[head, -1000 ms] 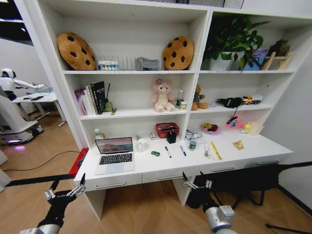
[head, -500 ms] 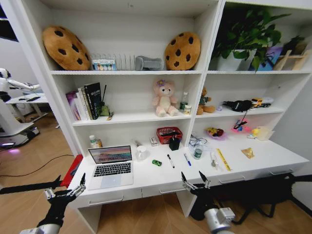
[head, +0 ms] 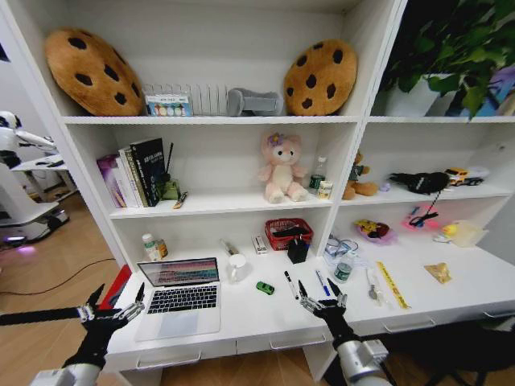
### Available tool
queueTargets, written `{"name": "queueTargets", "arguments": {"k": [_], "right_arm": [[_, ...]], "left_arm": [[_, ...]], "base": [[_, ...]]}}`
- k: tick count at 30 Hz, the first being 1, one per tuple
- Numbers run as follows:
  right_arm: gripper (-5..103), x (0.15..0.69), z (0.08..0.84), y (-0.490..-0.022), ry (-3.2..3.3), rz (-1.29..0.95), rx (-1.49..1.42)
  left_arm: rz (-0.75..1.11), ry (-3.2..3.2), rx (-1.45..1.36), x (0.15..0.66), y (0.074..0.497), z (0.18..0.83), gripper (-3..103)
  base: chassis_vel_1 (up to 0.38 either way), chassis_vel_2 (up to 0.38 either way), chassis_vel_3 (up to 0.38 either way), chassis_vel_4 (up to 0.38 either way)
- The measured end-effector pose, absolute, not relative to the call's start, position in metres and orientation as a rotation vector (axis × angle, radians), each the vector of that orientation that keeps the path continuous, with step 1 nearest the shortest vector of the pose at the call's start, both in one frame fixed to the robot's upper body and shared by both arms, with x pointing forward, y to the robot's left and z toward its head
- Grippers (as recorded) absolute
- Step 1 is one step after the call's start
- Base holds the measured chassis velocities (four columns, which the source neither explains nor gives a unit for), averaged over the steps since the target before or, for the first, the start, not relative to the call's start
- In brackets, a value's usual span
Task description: Organize the objects on the table.
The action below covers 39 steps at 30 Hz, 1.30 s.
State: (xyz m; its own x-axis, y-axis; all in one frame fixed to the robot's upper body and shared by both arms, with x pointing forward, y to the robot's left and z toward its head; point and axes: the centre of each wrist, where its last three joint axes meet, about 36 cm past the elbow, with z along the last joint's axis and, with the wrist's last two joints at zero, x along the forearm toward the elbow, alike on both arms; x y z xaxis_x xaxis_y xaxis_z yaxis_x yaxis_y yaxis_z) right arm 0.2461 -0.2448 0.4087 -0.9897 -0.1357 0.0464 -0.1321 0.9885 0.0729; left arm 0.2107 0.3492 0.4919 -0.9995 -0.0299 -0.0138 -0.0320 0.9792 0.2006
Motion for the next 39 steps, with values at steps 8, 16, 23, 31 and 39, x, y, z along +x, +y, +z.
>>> {"name": "queueTargets", "arguments": {"k": [8,16,23,31,39], "right_arm": [[100,0.246,0.396,-0.256,-3.063,-0.094,0.149],[100,0.267,0.385,-0.264,-3.046,-0.148,0.072],[100,0.283,0.367,-0.276,-3.031,-0.193,-0.048],[100,0.277,0.354,-0.273,-3.006,-0.203,-0.104],[100,0.274,0.354,-0.272,-3.002,-0.196,-0.108]], "left_arm": [[0.383,3.177,0.161,0.264,0.372,0.517,76],[0.515,3.177,0.252,0.322,0.404,0.525,49],[0.679,3.171,0.411,0.374,0.412,0.536,22],[0.783,3.208,0.617,0.4,0.408,0.509,1],[0.791,3.187,0.638,0.421,0.408,0.51,0]], "base": [[0.011,-0.013,-0.01,0.009],[0.0,0.0,0.0,0.0],[0.0,0.0,0.0,0.0],[0.0,0.0,0.0,0.0],[0.0,0.0,0.0,0.0]]}}
